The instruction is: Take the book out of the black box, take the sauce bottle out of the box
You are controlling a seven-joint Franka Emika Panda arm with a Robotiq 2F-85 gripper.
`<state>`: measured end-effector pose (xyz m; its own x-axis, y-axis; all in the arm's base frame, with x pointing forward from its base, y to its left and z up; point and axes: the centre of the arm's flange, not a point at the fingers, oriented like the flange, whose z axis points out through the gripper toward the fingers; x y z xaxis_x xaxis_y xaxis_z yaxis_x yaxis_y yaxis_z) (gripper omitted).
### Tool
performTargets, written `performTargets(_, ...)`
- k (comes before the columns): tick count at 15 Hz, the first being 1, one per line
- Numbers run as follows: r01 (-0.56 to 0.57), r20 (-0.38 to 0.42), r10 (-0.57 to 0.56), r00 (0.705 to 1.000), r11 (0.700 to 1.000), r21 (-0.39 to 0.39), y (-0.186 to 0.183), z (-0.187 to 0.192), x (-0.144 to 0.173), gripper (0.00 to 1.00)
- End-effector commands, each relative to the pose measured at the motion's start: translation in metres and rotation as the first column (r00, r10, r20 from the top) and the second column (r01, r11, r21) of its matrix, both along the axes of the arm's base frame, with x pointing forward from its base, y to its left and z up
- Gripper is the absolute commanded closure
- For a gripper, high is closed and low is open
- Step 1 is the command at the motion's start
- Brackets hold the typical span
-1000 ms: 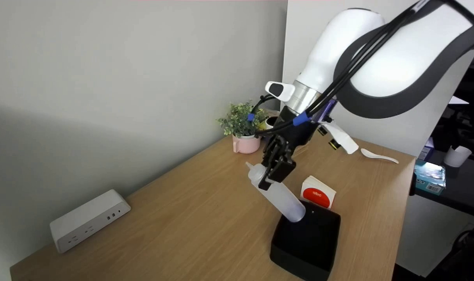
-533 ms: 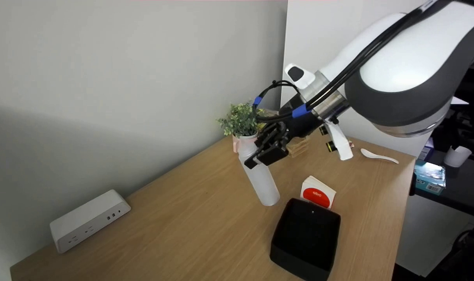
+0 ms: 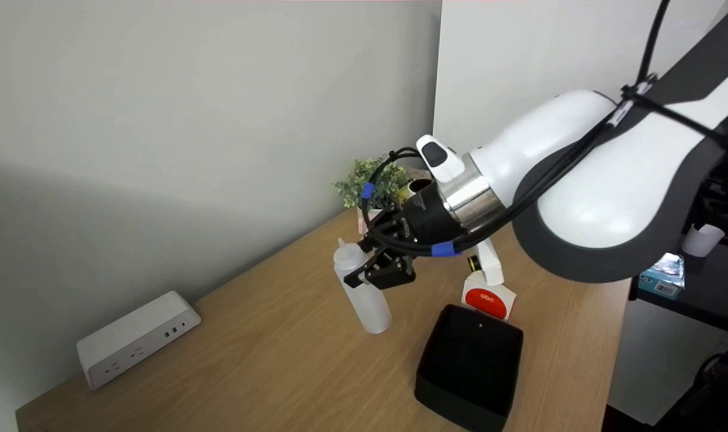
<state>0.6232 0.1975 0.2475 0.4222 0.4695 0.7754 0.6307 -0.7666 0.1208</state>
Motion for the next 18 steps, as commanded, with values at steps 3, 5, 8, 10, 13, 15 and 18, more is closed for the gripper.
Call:
performTargets(3, -0.100, 0.115, 0.087, 0.989, 0.989, 0.109, -0.002, -0.038, 0.053, 0.72)
performTargets(5, -0.158, 0.128, 0.138, 0.982, 0.974, 0.160, 0.001, -0.046, 0.062, 0.72)
performTargets(8, -0.237, 0.121, 0.214, 0.969, 0.944, 0.230, 0.005, -0.055, 0.070, 0.72)
performTargets(10, -0.274, 0.078, 0.263, 0.962, 0.927, 0.257, 0.009, -0.056, 0.069, 0.72)
performTargets(13, -0.290, 0.021, 0.295, 0.955, 0.918, 0.272, 0.009, -0.058, 0.067, 0.72)
performTargets(15, -0.294, 0.000, 0.305, 0.952, 0.919, 0.263, 0.009, -0.056, 0.066, 0.72)
performTargets(18, -0.301, -0.020, 0.315, 0.949, 0.921, 0.248, 0.008, -0.052, 0.065, 0.72)
